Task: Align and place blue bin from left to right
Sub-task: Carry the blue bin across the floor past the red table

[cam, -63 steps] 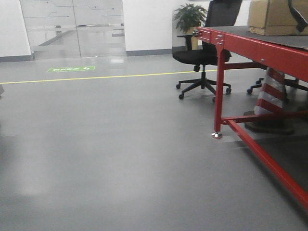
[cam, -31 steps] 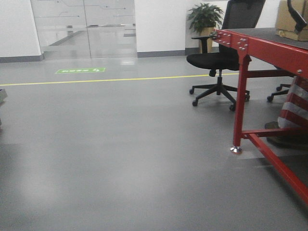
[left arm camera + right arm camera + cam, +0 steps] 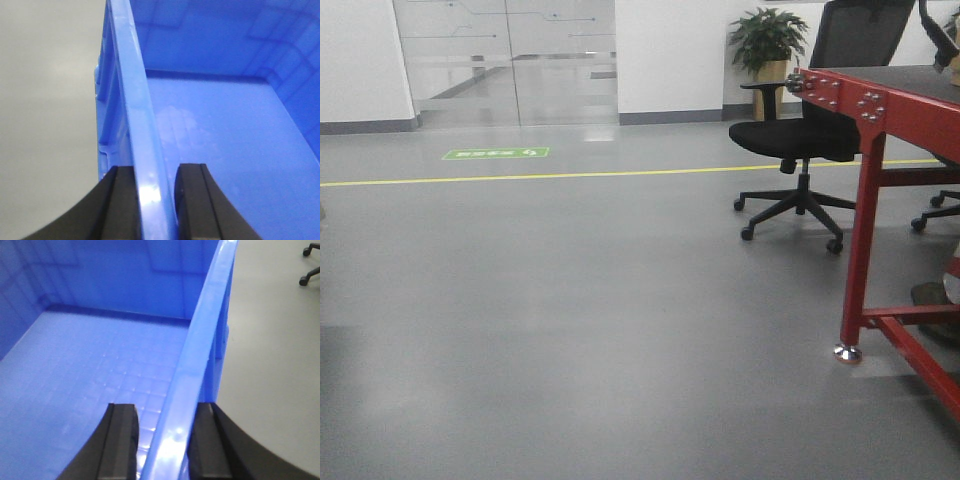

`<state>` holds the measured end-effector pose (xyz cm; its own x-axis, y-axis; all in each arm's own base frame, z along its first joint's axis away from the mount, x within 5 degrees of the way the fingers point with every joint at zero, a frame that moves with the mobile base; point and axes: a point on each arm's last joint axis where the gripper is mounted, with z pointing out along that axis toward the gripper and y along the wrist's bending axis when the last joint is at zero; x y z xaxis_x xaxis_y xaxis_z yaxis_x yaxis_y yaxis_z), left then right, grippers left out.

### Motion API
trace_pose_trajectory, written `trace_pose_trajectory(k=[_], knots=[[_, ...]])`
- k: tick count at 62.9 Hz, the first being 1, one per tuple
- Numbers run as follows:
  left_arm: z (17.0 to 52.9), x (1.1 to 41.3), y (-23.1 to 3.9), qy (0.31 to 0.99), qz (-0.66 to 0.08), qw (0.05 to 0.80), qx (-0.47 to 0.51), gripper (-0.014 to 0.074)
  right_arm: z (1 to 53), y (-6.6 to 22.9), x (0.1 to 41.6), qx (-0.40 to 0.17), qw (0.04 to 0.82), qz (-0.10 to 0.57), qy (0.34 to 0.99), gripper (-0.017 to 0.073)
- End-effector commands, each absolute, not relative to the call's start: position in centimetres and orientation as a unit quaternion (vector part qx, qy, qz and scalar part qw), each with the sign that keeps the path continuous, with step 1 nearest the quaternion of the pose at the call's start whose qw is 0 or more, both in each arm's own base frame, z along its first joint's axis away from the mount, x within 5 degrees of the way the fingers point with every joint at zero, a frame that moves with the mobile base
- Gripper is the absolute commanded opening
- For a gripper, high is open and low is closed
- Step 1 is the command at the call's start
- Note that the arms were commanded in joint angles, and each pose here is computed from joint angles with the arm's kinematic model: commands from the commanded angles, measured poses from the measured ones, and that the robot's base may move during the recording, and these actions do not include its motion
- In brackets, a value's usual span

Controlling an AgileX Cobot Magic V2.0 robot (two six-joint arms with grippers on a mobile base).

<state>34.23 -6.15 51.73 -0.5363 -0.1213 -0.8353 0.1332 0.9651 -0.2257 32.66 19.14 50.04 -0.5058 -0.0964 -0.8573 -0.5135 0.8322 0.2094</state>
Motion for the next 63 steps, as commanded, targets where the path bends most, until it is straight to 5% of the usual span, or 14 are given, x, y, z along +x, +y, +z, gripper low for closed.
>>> trace_pose_trajectory(k=[1, 63], knots=[[53.99, 32.96, -6.99, 0.828, -0.177, 0.531, 0.022, -0.0111, 52.44, 19.32, 32.25, -0.167, 0.535, 0.263, 0.785, -0.0153], [53.99, 32.96, -6.99, 0.828, -0.177, 0.531, 0.022, -0.0111, 52.5, 19.32, 32.27, -0.167, 0.537, 0.264, 0.783, -0.0153]])
